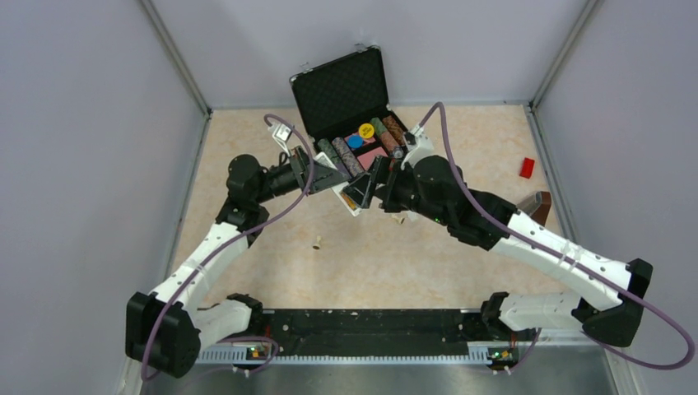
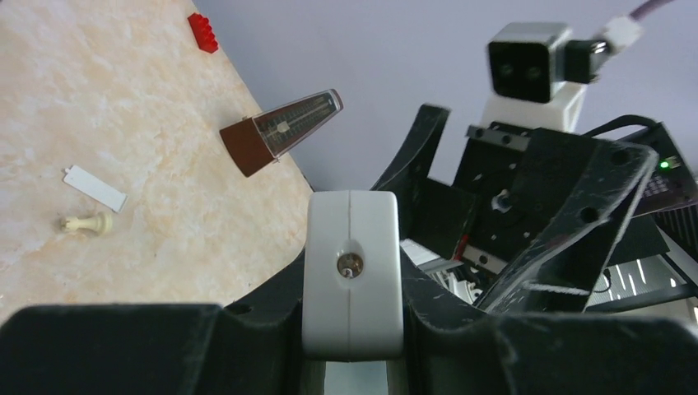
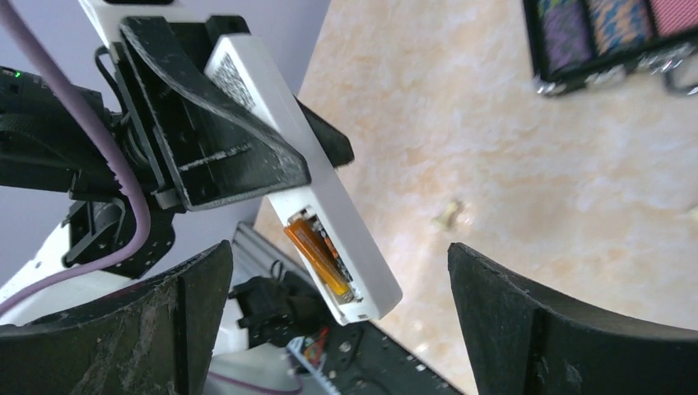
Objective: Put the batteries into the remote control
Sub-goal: Load the battery into the remote control.
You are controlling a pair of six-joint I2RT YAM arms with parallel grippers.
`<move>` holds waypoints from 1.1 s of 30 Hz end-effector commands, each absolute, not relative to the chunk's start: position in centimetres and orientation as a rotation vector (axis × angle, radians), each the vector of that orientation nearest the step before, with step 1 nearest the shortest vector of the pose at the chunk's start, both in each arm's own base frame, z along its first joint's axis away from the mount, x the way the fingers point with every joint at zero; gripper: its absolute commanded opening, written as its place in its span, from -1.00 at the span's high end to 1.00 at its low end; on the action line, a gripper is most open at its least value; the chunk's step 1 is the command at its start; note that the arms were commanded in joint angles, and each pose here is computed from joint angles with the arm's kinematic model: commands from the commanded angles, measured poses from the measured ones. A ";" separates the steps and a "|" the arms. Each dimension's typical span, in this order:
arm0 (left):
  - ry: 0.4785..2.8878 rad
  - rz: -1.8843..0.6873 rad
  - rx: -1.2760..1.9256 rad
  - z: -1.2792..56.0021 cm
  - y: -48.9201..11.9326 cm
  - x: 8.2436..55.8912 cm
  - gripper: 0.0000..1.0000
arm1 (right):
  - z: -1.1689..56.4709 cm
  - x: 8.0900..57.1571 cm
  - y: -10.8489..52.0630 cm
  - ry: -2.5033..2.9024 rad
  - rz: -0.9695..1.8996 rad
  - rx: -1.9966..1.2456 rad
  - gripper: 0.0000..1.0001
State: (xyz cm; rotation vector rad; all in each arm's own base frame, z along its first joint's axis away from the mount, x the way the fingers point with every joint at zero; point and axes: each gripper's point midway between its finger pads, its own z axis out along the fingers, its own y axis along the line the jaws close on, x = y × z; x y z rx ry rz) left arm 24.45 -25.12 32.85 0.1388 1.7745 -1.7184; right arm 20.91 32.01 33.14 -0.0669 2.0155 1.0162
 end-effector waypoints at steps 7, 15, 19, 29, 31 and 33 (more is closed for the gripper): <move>1.595 -1.683 0.147 36.9 -24.4 24.7 1.00 | 31.7 19.2 35.5 2.091 1.432 0.264 -0.98; 1.589 -1.690 0.149 36.9 -24.5 24.7 1.00 | 33.2 20.2 35.2 1.989 1.484 0.325 -0.98; 1.593 -1.691 0.141 36.7 -24.5 24.7 1.00 | 34.1 20.4 35.4 1.953 1.512 0.328 -0.98; 1.596 -1.688 0.137 36.7 -24.4 24.6 1.00 | 34.7 21.4 35.0 1.906 1.501 0.379 -0.81; 1.597 -1.687 0.137 36.6 -24.4 24.6 1.00 | 34.5 21.5 35.1 1.911 1.502 0.384 -0.74; 1.598 -1.686 0.138 36.6 -24.4 24.6 1.00 | 34.2 21.5 35.2 1.921 1.501 0.392 -0.63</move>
